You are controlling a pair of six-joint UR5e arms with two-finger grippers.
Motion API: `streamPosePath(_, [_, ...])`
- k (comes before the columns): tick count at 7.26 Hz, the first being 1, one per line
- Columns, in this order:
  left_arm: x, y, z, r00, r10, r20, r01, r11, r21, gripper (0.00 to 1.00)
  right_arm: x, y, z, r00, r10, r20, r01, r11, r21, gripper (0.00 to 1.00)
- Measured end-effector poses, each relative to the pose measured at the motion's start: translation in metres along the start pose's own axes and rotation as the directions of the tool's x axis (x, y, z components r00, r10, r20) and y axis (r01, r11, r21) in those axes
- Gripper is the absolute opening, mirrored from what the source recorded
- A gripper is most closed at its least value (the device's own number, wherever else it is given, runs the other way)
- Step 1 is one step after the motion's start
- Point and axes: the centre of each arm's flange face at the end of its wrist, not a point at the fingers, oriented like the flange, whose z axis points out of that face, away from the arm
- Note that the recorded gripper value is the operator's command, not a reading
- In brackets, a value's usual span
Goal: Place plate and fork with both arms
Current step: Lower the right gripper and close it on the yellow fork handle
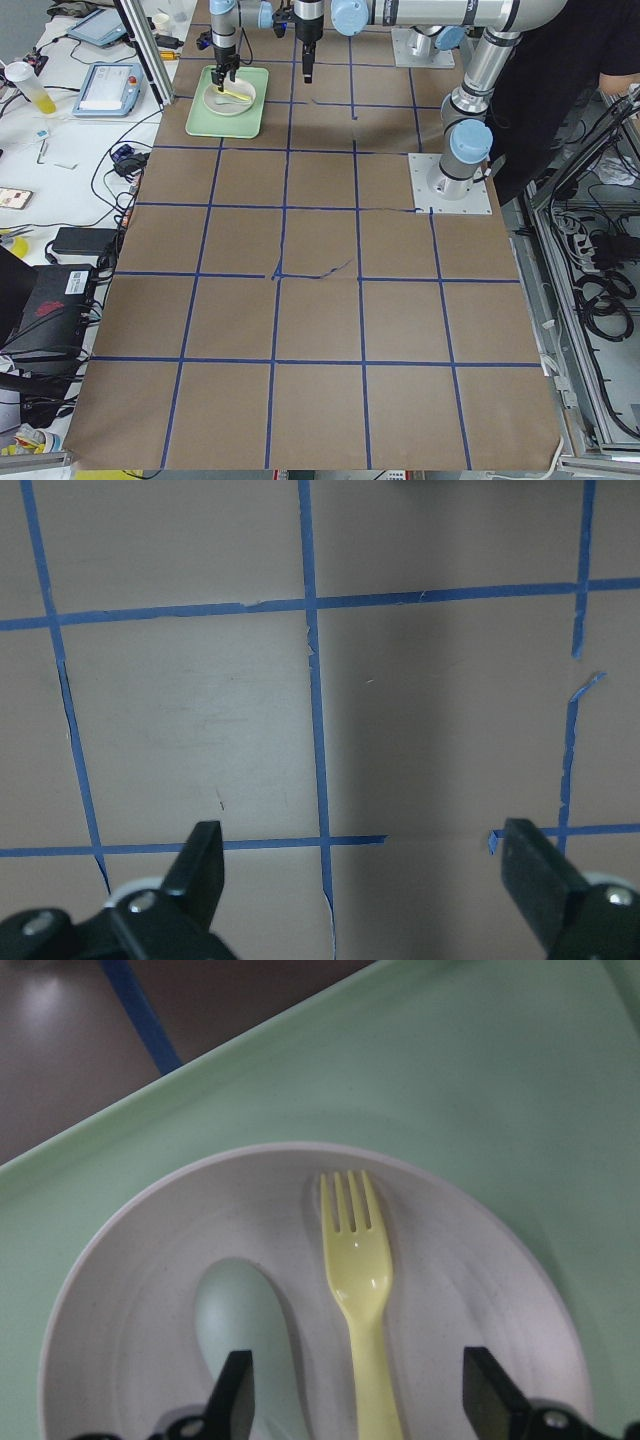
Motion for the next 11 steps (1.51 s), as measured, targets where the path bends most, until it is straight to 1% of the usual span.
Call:
streamPosePath(1, [0.0,0.0,0.0,1.0,0.0,0.0,0.0,1.0,0.0,1.0,0.0,0.001,0.0,1.0,-0.008,0.0,0.008,1.0,0.001,0.36])
streamPosePath(3, [0.0,0.0,0.001,1.0,0.0,0.0,0.0,1.0,-0.001,1.0,-0.001,0.002,0.002,0.999,-0.04,0.004,0.04,0.999,-0.008,0.36])
streamPosePath(4, [0.0,0.0,0.001,1.0,0.0,0.0,0.0,1.0,-0.002,1.0,0.0,0.003,0.005,0.999,-0.049,0.003,0.049,0.999,-0.013,0.37])
streamPosePath(5, [0.0,-0.001,0.002,1.0,0.0,0.0,0.0,1.0,-0.003,1.0,0.001,0.005,0.01,0.999,-0.053,0.001,0.053,0.998,-0.017,0.42])
streamPosePath(6, [0.0,0.0,0.003,1.0,0.0,0.0,0.0,1.0,-0.005,1.0,0.001,0.005,0.013,0.999,-0.054,0.005,0.054,0.998,-0.013,0.42])
streamPosePath(8, [0.0,0.001,0.005,1.0,0.0,-0.002,0.0,1.0,-0.009,1.0,0.001,0.005,0.015,0.998,-0.055,0.012,0.055,0.998,-0.007,0.4])
streamPosePath(9, [0.0,0.001,0.005,1.0,0.0,-0.002,0.0,1.0,-0.01,1.0,0.001,0.005,0.016,0.998,-0.055,0.011,0.055,0.998,-0.007,0.32])
streamPosePath(11, [0.0,0.001,0.006,1.0,0.0,-0.003,0.0,1.0,-0.011,1.0,0.004,0.007,0.021,0.998,-0.057,0.0,0.057,0.998,-0.009,0.31])
